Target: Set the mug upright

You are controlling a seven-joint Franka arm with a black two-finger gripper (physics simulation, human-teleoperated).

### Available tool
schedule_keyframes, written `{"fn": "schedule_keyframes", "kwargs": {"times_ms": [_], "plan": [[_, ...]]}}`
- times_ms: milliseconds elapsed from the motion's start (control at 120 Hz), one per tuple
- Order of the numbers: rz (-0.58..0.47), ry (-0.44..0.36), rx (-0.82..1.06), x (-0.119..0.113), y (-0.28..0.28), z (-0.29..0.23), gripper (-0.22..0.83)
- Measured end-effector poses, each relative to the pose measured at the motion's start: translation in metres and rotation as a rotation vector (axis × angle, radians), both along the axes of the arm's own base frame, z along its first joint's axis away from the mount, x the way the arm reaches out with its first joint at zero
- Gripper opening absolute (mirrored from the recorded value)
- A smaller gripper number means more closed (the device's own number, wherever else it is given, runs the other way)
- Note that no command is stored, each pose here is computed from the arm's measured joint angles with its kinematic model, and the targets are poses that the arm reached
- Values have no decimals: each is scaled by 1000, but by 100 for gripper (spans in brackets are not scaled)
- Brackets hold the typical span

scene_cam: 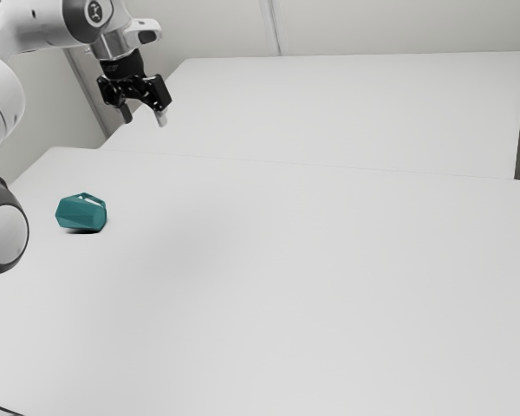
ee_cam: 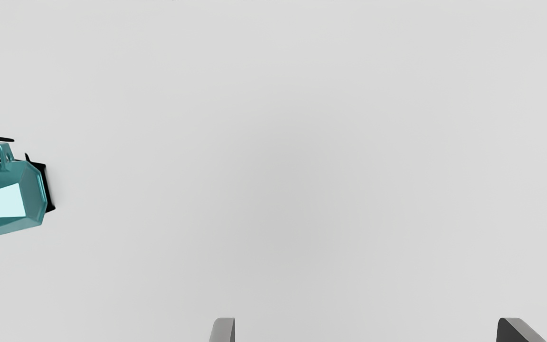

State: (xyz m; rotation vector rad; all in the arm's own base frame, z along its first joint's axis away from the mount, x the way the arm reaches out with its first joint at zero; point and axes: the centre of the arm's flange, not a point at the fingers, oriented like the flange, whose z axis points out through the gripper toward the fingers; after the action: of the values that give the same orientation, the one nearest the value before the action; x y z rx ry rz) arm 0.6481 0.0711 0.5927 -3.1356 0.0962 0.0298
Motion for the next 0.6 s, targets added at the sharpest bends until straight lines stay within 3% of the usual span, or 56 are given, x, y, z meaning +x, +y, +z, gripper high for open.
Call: {"fn": "schedule_keyframes", "kwargs": {"times_ms": [283,600], "plan": [[40,23,18,2,24,-17,61],[187,68,5,17,197,-108,62]]}}
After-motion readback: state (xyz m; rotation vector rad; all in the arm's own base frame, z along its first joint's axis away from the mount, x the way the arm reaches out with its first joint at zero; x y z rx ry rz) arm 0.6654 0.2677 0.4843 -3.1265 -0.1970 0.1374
